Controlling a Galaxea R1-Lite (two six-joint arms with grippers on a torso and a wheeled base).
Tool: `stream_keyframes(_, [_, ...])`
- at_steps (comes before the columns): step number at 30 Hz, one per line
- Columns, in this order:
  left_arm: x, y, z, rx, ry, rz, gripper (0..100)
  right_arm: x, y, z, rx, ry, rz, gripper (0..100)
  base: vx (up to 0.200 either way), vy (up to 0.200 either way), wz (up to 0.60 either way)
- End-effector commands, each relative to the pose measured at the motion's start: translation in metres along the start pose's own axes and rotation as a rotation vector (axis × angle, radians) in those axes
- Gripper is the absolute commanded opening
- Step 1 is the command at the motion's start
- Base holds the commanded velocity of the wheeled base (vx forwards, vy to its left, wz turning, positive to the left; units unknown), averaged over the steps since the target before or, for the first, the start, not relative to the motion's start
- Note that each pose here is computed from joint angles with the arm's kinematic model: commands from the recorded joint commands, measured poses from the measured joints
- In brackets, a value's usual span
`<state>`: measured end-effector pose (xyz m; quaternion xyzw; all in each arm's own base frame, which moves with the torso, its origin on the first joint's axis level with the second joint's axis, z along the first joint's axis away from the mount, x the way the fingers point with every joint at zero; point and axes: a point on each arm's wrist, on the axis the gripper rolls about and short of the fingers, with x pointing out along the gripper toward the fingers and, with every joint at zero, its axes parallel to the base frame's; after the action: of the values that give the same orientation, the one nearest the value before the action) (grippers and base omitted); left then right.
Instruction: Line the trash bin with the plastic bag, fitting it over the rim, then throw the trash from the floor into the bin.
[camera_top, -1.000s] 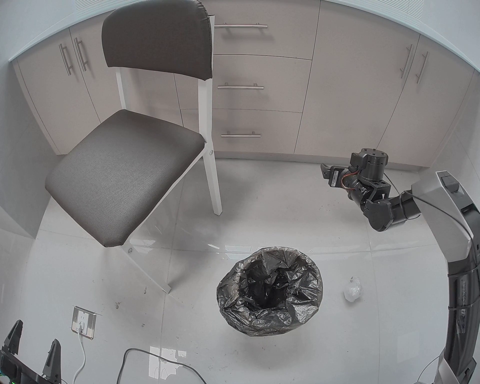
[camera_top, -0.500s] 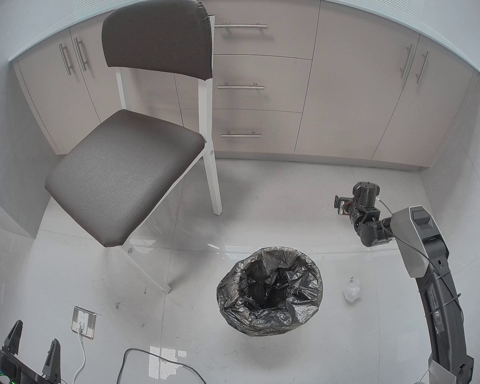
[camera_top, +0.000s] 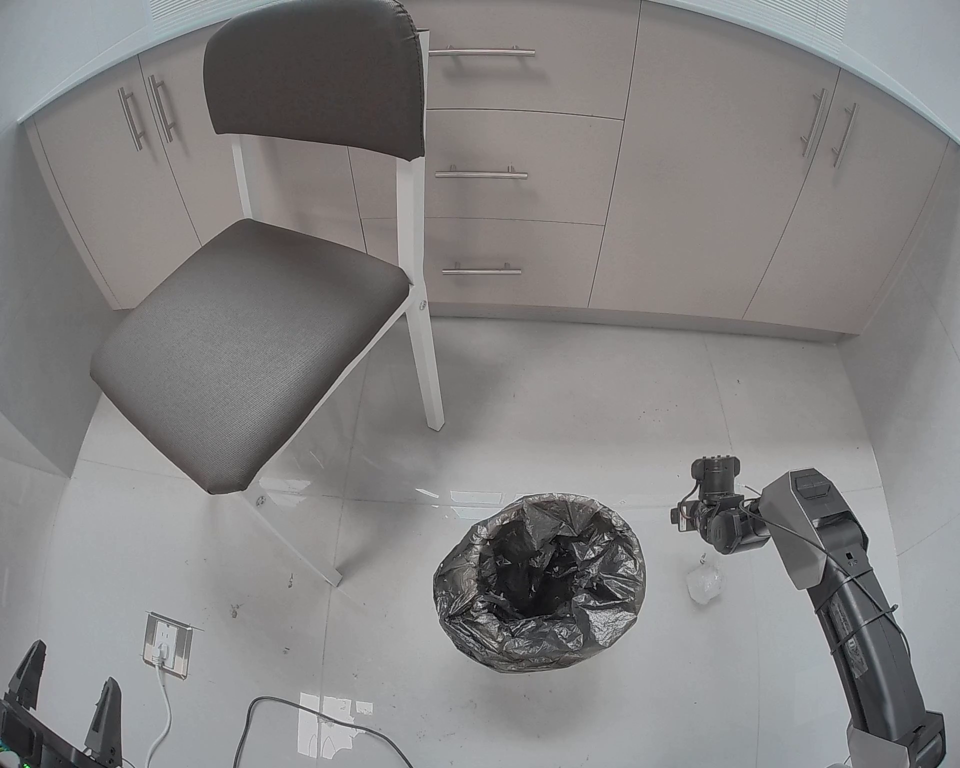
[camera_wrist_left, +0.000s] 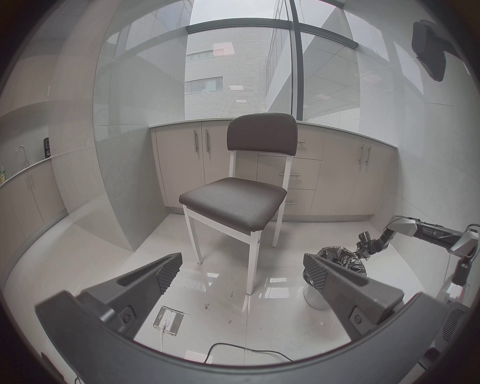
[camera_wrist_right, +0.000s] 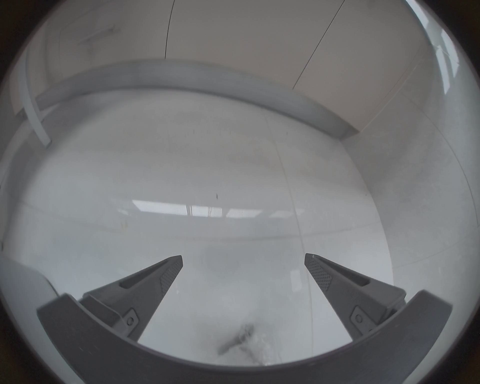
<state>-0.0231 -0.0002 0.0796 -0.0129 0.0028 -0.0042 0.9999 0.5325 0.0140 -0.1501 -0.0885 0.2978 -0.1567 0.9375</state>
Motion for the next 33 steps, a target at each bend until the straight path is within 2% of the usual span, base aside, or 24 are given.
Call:
stream_keyframes(1, [0.000, 0.000, -0.004, 0.000, -0.001, 0.001, 100, 0.009, -0.004, -0.026, -0.029, 0.093, -0.012, 100, 0.000, 0.000, 0.00])
stream_keyframes(7, [0.000, 0.000, -0.004, -0.002, -0.001, 0.001, 100, 0.010, -0.008, -0.028, -0.032, 0.109, -0.017, 100, 0.000, 0.000, 0.00])
stream_keyframes(11, [0.000, 0.000, -0.004, -0.002, -0.001, 0.001, 100, 0.009, -0.007, -0.035, -0.061, 0.176, -0.005, 100, 0.000, 0.000, 0.00])
stream_keyframes(16, [0.000, 0.000, -0.004, -0.002, -0.001, 0.001, 100, 0.007, -0.004, -0.039, -0.075, 0.211, 0.029, 100, 0.000, 0.000, 0.00])
stream_keyframes(24, [0.000, 0.000, -0.004, -0.002, -0.003, 0.002, 100, 0.005, 0.001, -0.040, -0.085, 0.222, 0.061, 100, 0.000, 0.000, 0.00])
stream_keyframes(33, [0.000, 0.000, -0.004, -0.002, -0.003, 0.002, 100, 0.004, 0.001, -0.042, -0.172, 0.239, 0.083, 100, 0.000, 0.000, 0.00])
